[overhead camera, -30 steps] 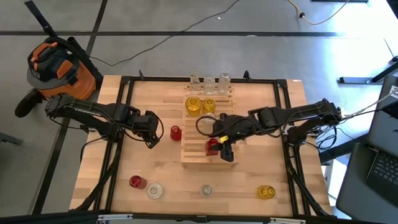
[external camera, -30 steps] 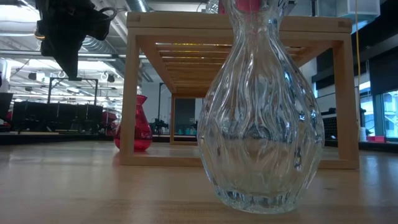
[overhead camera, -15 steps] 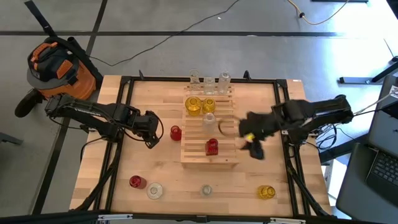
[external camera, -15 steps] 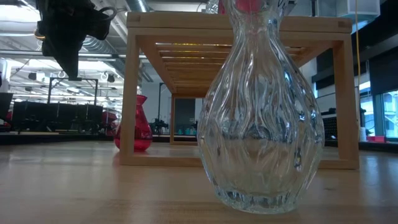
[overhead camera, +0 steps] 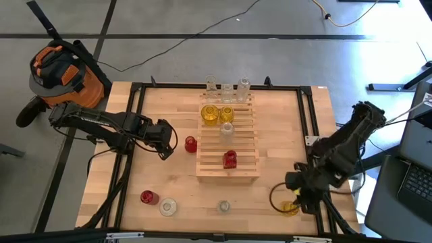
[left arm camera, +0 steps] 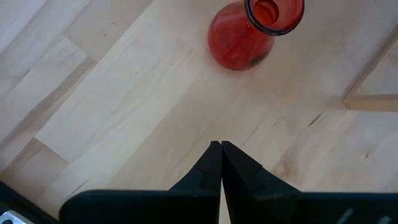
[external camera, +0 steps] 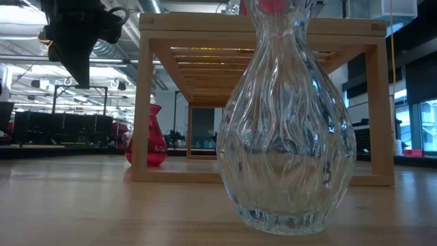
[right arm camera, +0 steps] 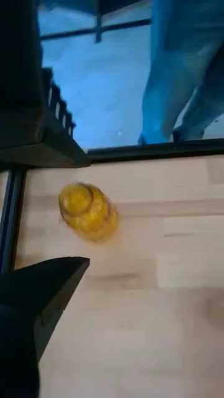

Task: Sort vases onto shelf
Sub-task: Align the yellow vase with the yellow vases on the shelf

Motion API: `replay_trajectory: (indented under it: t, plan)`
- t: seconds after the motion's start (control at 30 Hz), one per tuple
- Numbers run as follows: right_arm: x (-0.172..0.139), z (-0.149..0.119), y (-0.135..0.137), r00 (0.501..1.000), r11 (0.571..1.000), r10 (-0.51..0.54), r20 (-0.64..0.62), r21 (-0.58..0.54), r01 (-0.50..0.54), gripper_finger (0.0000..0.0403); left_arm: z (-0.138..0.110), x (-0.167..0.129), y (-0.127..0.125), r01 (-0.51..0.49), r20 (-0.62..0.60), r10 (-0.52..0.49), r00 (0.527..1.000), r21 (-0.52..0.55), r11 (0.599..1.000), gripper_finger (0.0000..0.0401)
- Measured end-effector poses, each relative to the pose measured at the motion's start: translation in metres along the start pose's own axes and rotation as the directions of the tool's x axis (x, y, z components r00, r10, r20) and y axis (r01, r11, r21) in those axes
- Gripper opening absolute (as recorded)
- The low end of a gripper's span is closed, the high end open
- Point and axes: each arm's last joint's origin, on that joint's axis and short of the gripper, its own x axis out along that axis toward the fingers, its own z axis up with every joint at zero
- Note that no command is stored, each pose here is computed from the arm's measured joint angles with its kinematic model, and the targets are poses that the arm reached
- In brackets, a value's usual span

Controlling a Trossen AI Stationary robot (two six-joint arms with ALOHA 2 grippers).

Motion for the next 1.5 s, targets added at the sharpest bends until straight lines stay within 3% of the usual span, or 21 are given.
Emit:
replay_trajectory:
  t: [0.27,0.63,0.73,0.83,0.93,1.17,1.5]
  plan:
    - [0.033,-0.026,0.004,0.997,0.99,-0.043,0.063,0.138,0.034,0.0195,0.0,0.0,0.0,0.001,-0.001,-0.001,1.0,0.007,1.0,0.0]
    - [0.074,-0.043,-0.018,0.996,0.983,-0.054,-0.066,0.17,0.065,0.0188,-0.001,0.0,-0.001,0.026,-0.03,-0.026,0.999,0.002,1.0,0.0]
    - [0.078,-0.045,-0.022,0.995,0.983,-0.068,-0.077,0.167,0.08,0.0155,-0.001,0.0,-0.001,0.027,-0.032,-0.027,0.999,-0.001,1.0,0.0]
    - [0.08,-0.044,-0.021,0.996,0.988,-0.044,-0.08,0.142,0.055,0.0086,-0.001,0.0,-0.001,0.027,-0.032,-0.027,0.999,-0.001,1.0,0.0]
    - [0.08,-0.042,-0.015,0.997,0.995,0.026,-0.07,0.098,-0.019,0.0016,-0.001,0.0,-0.001,0.024,-0.029,-0.024,0.999,-0.001,1.0,0.0]
    - [0.074,-0.036,-0.02,0.995,0.994,0.052,-0.09,0.105,-0.043,0.0004,0.003,0.001,0.003,0.013,-0.021,-0.014,1.0,-0.03,0.999,0.0]
    - [0.006,-0.008,-0.052,0.996,0.991,-0.081,0.029,0.111,0.077,0.0,0.012,0.002,0.011,0.012,-0.026,-0.013,1.0,-0.033,0.999,0.0]
